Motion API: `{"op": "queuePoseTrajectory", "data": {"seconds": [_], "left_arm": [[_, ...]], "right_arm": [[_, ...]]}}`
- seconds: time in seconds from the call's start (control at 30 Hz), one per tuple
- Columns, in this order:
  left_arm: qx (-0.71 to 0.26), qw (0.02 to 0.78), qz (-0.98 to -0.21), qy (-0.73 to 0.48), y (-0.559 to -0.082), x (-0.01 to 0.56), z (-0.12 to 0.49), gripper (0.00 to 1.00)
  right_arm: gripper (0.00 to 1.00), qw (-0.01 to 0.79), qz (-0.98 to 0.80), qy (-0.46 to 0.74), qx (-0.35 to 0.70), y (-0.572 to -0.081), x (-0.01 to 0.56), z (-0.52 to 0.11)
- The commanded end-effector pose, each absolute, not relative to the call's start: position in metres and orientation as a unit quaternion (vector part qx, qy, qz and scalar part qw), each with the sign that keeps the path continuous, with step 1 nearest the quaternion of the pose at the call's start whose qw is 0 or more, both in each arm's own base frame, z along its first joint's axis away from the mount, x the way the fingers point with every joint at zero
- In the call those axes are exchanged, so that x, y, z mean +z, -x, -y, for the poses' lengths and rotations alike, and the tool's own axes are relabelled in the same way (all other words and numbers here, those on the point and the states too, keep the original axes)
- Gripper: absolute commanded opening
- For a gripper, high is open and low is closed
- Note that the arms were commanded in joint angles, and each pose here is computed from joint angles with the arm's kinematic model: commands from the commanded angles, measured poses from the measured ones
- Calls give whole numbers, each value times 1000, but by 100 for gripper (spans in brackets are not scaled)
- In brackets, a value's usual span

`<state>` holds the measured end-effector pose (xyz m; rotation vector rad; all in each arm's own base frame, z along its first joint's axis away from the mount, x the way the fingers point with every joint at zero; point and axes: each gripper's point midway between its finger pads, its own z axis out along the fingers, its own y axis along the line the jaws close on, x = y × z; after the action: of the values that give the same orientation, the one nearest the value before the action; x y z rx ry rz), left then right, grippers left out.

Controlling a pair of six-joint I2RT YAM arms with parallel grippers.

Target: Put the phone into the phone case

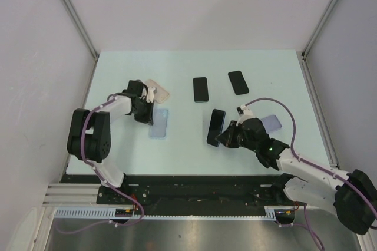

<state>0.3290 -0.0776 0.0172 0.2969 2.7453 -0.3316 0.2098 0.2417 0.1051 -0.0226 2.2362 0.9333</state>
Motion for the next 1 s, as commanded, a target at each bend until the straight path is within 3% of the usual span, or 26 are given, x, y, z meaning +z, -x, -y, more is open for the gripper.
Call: {"op": "queuePoseTrajectory", "data": {"seconds": [0.0,0.13,0.33,0.4,0.43,0.53,0.67,0.8,0.83,0.93,0.97], "left_arm": [[-188,167,-960,-120,-296,32,141,5],[-203,183,-956,-108,-288,39,168,1],[-242,163,-955,-44,-269,36,201,10],[-249,167,-954,-19,-268,37,207,18],[-247,163,-955,-9,-262,33,205,29],[-263,179,-948,7,-260,43,208,39],[-252,206,-945,13,-268,67,202,39],[-212,213,-954,-11,-276,77,184,33],[-210,214,-954,-14,-278,76,183,21],[-216,194,-957,-16,-275,64,180,0],[-217,184,-959,-17,-272,57,180,0]], "right_arm": [[0,395,-836,20,381,-212,132,-234],[0,402,-827,25,392,-207,139,-227],[0,405,-812,23,419,-203,154,-226],[0,404,-811,24,422,-203,155,-227],[0,404,-810,24,424,-203,156,-228],[0,398,-808,24,433,-203,157,-232],[0,372,-804,16,463,-199,159,-243],[0,344,-803,2,486,-197,160,-255],[0,342,-799,6,494,-195,163,-260],[0,323,-805,8,497,-191,155,-273],[0,318,-806,9,499,-190,154,-277]]}}
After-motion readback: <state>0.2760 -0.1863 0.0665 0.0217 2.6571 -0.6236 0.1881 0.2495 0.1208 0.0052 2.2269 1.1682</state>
